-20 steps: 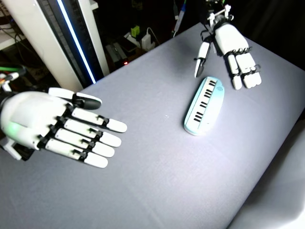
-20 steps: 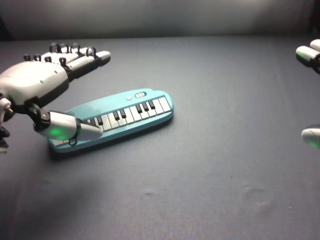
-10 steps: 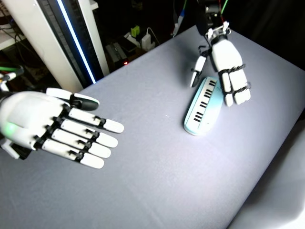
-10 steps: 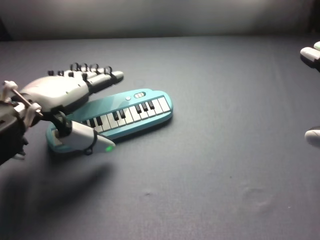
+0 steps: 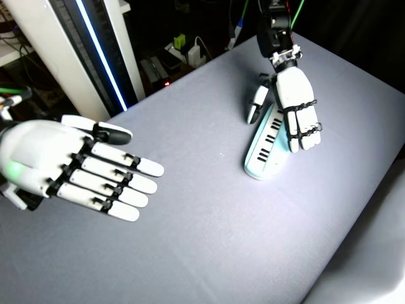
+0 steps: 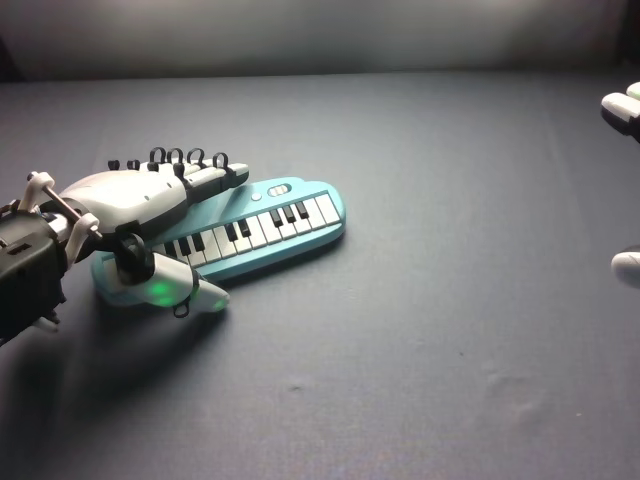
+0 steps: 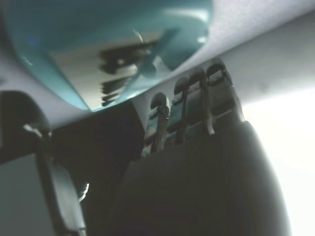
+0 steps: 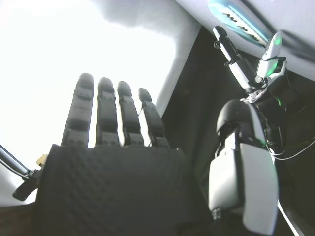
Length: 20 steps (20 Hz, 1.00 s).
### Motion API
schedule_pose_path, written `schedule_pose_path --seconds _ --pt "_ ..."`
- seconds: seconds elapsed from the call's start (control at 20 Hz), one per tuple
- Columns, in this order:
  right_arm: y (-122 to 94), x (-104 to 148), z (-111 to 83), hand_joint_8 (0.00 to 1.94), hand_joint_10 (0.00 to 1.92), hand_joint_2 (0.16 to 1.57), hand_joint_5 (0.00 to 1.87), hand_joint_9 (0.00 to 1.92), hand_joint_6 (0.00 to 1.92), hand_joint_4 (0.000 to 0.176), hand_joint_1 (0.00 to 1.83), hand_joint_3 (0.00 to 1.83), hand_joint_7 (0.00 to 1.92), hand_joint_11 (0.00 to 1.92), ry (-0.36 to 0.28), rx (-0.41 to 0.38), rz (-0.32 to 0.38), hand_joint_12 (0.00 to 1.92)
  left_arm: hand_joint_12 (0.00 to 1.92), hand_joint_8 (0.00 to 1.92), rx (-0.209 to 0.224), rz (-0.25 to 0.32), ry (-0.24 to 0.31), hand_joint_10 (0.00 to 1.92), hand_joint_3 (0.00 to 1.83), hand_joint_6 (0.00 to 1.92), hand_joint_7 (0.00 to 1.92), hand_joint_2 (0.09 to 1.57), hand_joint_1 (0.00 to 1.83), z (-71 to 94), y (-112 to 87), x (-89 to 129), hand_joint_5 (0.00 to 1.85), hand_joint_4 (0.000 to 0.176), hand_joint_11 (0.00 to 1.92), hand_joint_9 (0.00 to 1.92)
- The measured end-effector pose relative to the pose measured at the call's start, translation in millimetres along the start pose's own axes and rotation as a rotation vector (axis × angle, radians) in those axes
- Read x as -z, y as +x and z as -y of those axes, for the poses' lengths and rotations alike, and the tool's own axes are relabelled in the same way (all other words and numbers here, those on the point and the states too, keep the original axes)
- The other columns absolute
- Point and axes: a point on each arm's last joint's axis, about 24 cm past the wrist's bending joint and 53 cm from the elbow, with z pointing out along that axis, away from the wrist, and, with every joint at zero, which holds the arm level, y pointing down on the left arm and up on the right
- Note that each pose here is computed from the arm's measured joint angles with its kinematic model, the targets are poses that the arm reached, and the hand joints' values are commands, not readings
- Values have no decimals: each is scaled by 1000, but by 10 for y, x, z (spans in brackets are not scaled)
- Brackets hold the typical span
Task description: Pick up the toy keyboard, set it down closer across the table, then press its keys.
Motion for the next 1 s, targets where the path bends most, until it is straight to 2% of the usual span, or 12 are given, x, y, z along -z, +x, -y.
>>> schedule_pose_path --seconds 0.05,0.15,0.2,0.3,0.35,0.45,0.55,0.7,0.75,0.85,0.9,1.0 --pt "0 0 -1 0 0 1186 0 0 0 19 204 22 0 0 0 -2 0 0 556 0 4 -1 -1 0 0 0 0 1051 921 -5 4 -5 0 96 0 0" --pt "0 0 -10 0 0 1193 0 0 0 23 201 20 0 0 -4 -4 0 0 1113 0 15 -2 -9 13 0 0 0 1058 1001 -28 7 -21 0 86 0 41" --pt "-1 0 -17 0 0 1219 0 0 0 19 182 20 0 0 -7 -5 0 0 1445 24 29 3 -11 74 3 11 175 1132 1123 -33 -6 -29 70 47 0 220" --pt "-3 0 -18 0 0 1219 0 0 0 26 169 15 0 0 -8 -6 1 0 1536 47 32 7 -6 110 3 43 273 1147 1149 -14 -21 -34 170 39 0 292" --pt "-5 0 -16 0 0 1210 0 0 0 35 154 9 0 0 -7 -6 2 0 1642 51 35 10 -4 278 3 87 347 1151 1185 -6 -30 -35 265 19 7 319" --pt "-4 0 -18 0 0 1212 0 0 0 31 141 8 0 0 -8 -7 2 0 1713 485 34 20 5 1124 0 967 388 1150 1324 13 -54 -35 216 0 356 359" --pt "-4 0 -18 0 0 1211 0 0 0 39 154 4 0 0 -8 -7 2 0 1698 692 36 23 7 1223 0 1345 331 1140 1375 18 -60 -34 110 0 336 309" --pt "-1 7 -14 0 0 1219 0 0 0 26 163 7 0 0 -7 -7 1 0 1744 837 36 23 7 1317 0 1488 285 1133 1437 19 -61 -34 97 0 403 344" --pt "4 8 -10 0 0 1222 0 0 0 23 173 7 0 0 -6 -7 -1 0 1785 938 36 24 8 1519 4 1505 253 1183 1572 20 -62 -34 95 0 515 571" --pt "7 8 -9 0 0 1217 0 0 0 16 160 3 0 0 -6 -7 -2 0 1885 1298 32 26 12 1592 1 1519 167 1200 1608 30 -68 -34 100 0 573 620" --pt "5 8 -10 0 0 1220 0 0 0 18 170 4 0 0 -6 -7 -1 0 1905 1400 29 25 18 1630 0 1483 141 1151 1512 50 -57 -33 107 0 458 357" --pt "2 8 -12 0 0 1237 0 0 0 14 151 10 0 0 -7 -12 0 0 1798 1359 16 14 40 1533 0 1484 179 1138 1471 141 -18 -31 100 0 304 246"
